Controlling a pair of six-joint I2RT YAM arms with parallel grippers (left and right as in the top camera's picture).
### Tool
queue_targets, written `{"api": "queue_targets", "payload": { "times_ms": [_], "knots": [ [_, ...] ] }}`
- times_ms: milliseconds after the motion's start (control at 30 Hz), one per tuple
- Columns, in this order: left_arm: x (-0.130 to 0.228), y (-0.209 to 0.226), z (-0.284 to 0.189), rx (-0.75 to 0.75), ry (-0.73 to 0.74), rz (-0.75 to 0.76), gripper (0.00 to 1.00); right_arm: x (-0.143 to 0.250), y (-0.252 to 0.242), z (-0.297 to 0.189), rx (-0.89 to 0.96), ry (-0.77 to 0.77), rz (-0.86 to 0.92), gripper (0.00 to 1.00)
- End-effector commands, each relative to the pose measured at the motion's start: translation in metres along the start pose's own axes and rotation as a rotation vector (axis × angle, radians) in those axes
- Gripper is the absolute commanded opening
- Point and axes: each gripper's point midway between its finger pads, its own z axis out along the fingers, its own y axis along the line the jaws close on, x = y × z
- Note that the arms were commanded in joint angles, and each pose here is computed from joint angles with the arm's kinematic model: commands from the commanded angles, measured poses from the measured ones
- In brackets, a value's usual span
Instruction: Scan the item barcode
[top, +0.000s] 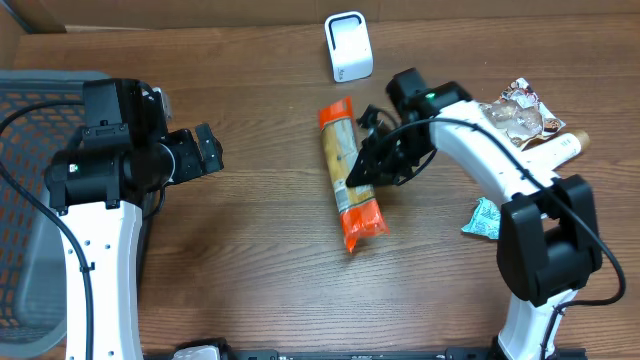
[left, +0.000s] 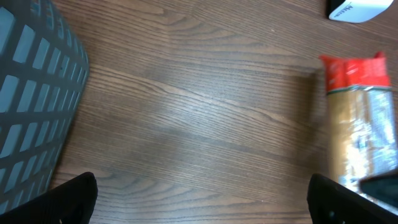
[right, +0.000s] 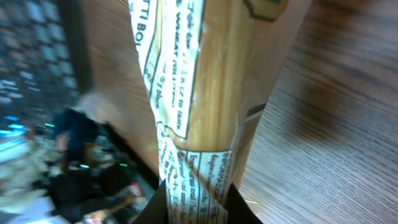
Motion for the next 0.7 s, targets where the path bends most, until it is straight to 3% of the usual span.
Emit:
{"api": "queue_targets", "payload": {
  "times_ms": [0,200,333,667],
  "knots": [
    [-0.005,-0.002,-0.002,0.003,-0.013,0.017,1.00,-0.010,0.042,-0.030,-0.173,-0.058,-0.035,0.04],
    [-0.005,-0.002,-0.002,0.003,-0.013,0.017,1.00,-0.032,0.054,-0.059,-0.140,-0.158,-0.100,0.04],
    [-0.005,-0.002,-0.002,0.003,-0.013,0.017,1.00,-0.061,0.061,-0.093,0.040,-0.301,-0.156,0.04],
    [-0.005,-0.002,-0.002,0.003,-0.013,0.017,1.00,-0.143,0.059,-0.189,0.861,-0.823,-0.375,0.04]
  ]
}}
